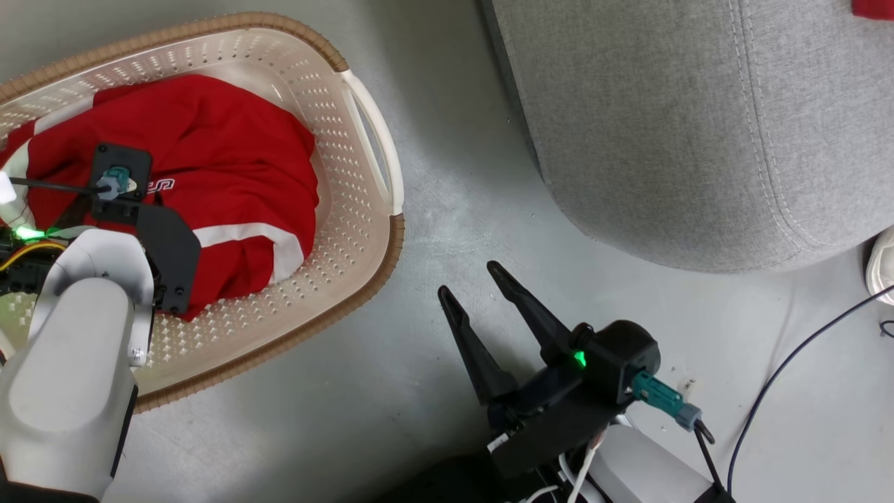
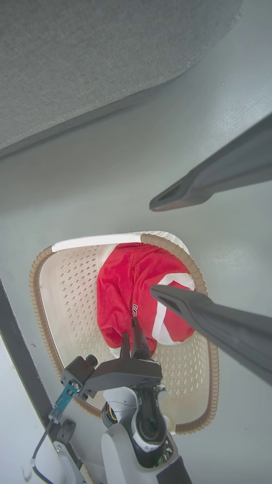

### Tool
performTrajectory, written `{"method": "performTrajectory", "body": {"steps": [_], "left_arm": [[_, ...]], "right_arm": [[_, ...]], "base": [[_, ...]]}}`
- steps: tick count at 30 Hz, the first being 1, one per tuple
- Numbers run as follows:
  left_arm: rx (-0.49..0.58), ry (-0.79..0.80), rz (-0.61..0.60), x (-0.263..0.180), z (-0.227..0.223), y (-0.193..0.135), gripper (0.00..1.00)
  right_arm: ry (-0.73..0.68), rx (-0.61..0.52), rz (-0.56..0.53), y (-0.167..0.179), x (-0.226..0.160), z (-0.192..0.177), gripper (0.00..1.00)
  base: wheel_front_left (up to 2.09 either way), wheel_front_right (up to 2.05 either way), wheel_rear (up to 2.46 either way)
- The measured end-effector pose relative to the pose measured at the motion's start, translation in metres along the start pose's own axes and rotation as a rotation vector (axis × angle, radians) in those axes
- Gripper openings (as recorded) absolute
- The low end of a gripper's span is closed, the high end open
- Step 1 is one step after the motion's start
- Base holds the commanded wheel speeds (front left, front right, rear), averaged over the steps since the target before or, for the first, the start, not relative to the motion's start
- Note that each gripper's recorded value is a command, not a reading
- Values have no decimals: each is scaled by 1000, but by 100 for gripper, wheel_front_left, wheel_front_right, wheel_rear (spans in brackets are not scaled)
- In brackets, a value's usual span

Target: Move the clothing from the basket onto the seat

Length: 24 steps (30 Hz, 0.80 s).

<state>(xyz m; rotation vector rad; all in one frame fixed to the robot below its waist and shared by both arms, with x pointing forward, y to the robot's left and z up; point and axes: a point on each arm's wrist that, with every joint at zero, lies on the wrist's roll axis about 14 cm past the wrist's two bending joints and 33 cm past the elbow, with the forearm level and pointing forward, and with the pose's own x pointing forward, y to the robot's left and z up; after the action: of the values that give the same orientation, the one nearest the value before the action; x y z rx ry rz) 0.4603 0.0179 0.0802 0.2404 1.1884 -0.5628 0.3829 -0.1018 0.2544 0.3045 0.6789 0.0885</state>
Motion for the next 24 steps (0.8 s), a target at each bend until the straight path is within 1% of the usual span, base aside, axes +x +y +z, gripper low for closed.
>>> {"method": "performTrajectory", "body": {"steps": [4, 5, 6, 7, 9, 14, 23, 24], "left_arm": [[2, 7, 3, 2, -2, 1, 94], [3, 11, 2, 2, -3, 1, 87], [3, 14, 0, 3, -4, 0, 84], [3, 15, -1, 3, -5, -1, 84], [3, 16, -6, 3, -6, -3, 73], [-1, 24, -17, 5, -9, -8, 70], [-6, 49, -39, 7, -17, -13, 70], [-8, 48, -42, 7, -16, -14, 69]], "right_arm": [[2, -1, -3, -1, 0, -1, 100], [4, 2, -4, -1, 0, -2, 100], [7, 4, -4, -1, -1, -3, 100], [8, 5, -6, -1, -1, -4, 100], [11, 9, -12, -2, -2, -5, 100], [9, 9, -14, -2, 0, -5, 100], [7, -4, -16, -3, 2, -5, 100], [8, -6, -14, -3, 2, -5, 100]], "base": [[0, 0, 0], [0, 0, 0], [0, 0, 0], [0, 0, 0], [0, 0, 0], [0, 0, 0], [0, 0, 0], [0, 0, 0]]}}
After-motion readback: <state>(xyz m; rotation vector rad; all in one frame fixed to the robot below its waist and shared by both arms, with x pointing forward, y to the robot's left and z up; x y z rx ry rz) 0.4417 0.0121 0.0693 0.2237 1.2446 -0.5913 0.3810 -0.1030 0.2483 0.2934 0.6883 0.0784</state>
